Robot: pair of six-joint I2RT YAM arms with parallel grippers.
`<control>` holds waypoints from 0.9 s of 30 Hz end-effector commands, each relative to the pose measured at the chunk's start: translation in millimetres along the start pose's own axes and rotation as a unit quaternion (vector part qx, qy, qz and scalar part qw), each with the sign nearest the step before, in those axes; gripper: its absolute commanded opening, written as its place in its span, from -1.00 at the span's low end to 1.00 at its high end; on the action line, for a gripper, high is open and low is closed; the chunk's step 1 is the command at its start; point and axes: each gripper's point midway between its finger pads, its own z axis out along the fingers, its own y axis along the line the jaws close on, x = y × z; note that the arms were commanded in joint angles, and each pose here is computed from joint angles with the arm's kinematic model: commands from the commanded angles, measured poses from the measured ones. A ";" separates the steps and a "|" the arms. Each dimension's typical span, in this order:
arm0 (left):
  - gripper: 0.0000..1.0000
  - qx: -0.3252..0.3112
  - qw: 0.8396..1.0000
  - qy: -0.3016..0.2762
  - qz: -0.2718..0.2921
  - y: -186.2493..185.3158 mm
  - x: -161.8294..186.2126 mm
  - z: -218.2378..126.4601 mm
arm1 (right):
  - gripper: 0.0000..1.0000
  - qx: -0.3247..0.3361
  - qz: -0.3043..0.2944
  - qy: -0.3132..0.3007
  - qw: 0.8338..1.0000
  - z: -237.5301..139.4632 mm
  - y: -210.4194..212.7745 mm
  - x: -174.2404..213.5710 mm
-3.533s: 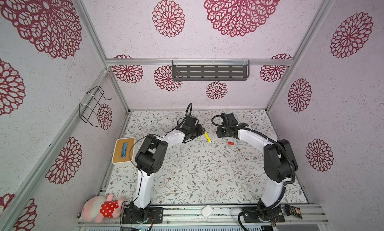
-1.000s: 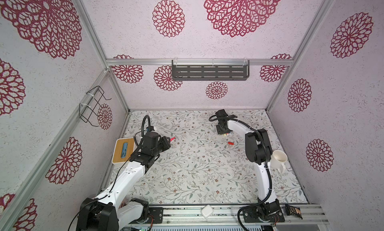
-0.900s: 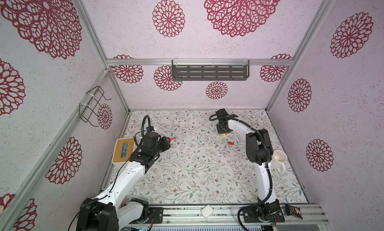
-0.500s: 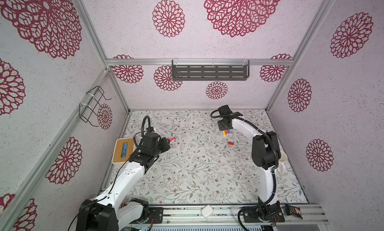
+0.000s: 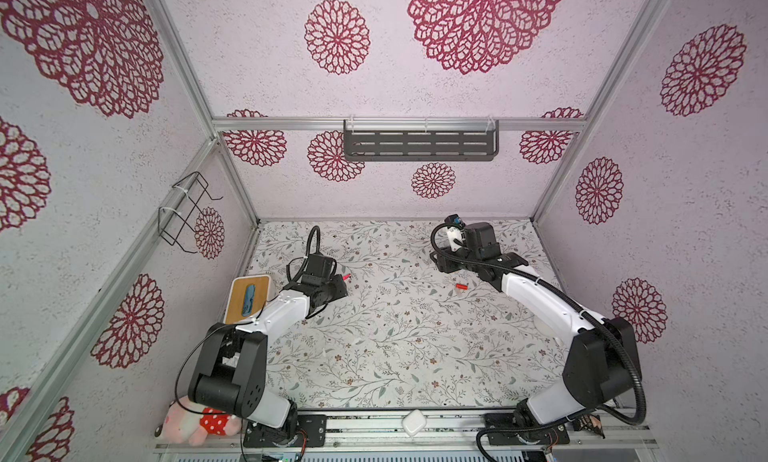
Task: Insert the pens into the pen caps
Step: 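Raise the open right gripper while the left gripper moves over the pink highlighter, then lower the left gripper over the pink highlighter and white marker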
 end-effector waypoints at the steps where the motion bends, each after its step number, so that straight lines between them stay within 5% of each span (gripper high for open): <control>1: -0.01 -0.027 0.999 0.004 0.021 8.6 -11.7 11.6 | 0.23 -0.027 -0.021 -0.025 0.999 -12.3 12.4 0.5; 27: -0.10 -0.085 0.993 0.060 0.054 27.2 -2.9 56.7 | 0.23 -0.036 0.017 -0.006 0.999 -19.6 12.7 55.6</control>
